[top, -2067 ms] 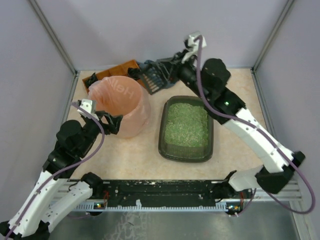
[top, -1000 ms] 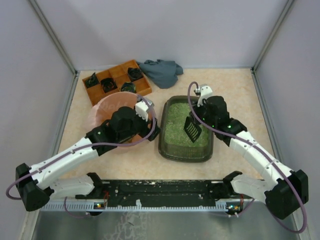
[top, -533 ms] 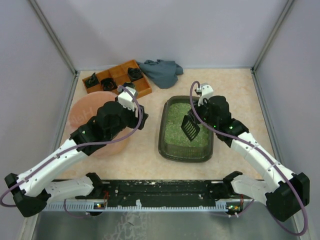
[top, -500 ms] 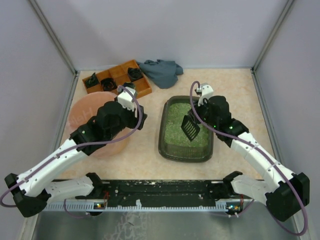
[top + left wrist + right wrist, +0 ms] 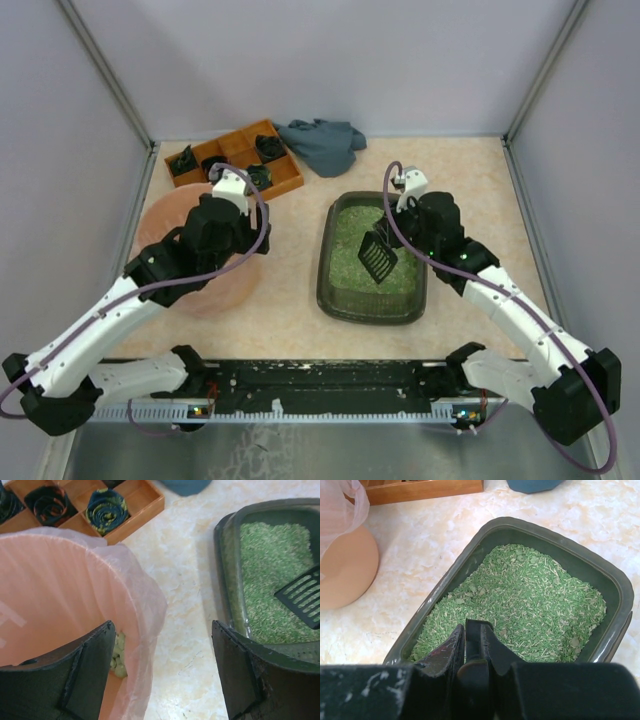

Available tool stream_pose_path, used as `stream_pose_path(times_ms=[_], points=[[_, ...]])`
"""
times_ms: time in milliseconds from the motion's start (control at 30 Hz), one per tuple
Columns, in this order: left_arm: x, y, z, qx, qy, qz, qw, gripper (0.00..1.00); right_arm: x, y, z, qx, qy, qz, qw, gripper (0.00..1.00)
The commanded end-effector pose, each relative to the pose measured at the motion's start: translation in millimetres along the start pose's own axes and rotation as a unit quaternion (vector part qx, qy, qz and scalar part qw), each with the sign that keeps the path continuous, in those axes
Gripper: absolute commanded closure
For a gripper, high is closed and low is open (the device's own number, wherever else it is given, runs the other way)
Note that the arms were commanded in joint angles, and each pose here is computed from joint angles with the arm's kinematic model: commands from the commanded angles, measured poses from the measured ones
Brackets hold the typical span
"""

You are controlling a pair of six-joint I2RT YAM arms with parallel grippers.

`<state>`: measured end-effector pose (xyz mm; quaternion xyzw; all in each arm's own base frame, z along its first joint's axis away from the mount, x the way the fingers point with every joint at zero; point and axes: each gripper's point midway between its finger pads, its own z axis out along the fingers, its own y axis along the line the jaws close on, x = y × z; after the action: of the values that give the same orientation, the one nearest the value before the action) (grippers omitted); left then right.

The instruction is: Clean the litter box

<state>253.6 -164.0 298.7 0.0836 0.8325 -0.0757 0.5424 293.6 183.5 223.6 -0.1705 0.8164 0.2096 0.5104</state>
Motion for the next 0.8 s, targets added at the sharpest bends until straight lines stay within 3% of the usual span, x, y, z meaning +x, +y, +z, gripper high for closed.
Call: stream_pose_path(times_ms=[0, 100, 200, 467, 767], points=[[22, 11, 15, -0.03, 0.052, 0.01, 0.998, 0.18, -28, 6, -5, -0.014, -0.051, 0.004, 0.999, 1.0], [44, 13, 37, -0.012, 0.1, 0.01, 0.995, 0.22, -26, 6, -6, -0.012, -0.047, 0.006, 0.999, 1.0], [58, 17, 54, 0.015, 0.129, 0.011, 0.991, 0.33, -24, 7, -7, -0.015, -0.045, 0.006, 0.999, 1.0], [42, 10, 74, 0.047, 0.098, 0.084, 0.99, 0.57, -20, 3, -12, -0.006, -0.046, 0.004, 0.999, 1.0], [35, -27, 91, 0.148, 0.072, 0.123, 0.979, 0.72, -16, 2, -15, -0.003, -0.044, 0.005, 0.999, 1.0]])
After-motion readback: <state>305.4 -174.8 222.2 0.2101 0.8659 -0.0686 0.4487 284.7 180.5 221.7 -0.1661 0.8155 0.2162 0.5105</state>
